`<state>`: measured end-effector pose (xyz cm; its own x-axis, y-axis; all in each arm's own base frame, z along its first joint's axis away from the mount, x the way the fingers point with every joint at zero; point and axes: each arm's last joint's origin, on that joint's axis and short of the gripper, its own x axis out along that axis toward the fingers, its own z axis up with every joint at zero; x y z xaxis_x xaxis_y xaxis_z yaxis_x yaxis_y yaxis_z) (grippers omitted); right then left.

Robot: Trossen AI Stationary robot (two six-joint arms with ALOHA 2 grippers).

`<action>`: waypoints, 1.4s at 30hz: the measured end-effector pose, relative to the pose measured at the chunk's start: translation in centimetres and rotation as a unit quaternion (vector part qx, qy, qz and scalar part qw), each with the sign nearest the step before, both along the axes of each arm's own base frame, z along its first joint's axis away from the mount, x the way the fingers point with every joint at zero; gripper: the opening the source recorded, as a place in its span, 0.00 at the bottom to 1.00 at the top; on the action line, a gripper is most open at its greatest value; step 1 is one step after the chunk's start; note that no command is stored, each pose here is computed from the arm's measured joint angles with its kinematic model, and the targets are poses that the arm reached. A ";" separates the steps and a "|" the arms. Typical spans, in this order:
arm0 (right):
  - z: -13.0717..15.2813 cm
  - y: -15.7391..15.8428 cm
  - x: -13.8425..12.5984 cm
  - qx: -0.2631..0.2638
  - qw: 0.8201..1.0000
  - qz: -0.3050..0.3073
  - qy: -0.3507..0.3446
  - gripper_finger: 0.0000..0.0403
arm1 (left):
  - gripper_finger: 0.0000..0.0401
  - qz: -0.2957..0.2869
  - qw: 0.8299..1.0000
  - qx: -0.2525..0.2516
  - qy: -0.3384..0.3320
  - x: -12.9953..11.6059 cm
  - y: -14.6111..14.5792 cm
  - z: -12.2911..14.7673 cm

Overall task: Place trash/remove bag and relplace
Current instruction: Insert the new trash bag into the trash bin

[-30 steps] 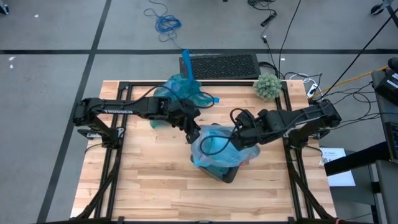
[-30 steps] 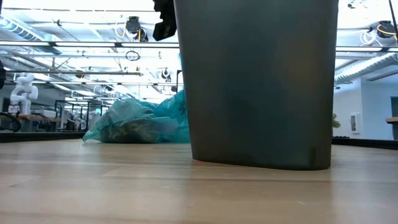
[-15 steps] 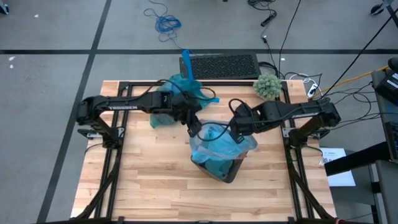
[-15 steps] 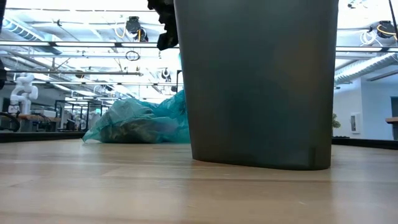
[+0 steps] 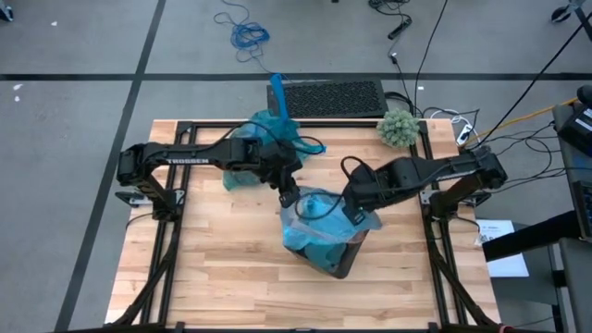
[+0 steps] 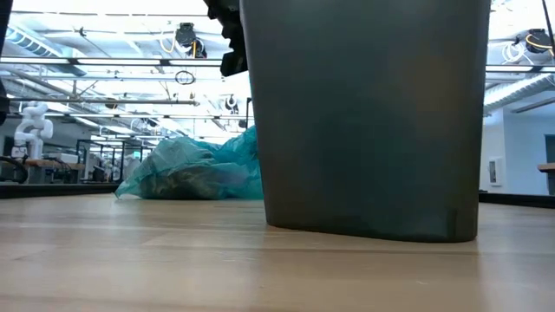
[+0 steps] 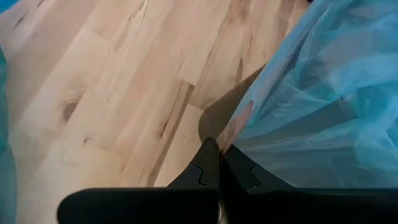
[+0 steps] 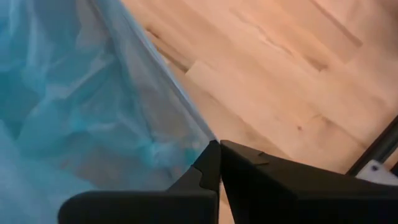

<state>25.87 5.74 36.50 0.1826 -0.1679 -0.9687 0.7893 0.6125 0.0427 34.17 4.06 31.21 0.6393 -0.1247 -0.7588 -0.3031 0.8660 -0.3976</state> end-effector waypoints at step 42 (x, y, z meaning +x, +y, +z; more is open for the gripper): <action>-3.1 12.4 -6.7 -0.072 0.989 -0.056 -0.120 0.00 | 0.00 -0.017 0.997 -0.036 -0.073 -2.0 -5.0 4.0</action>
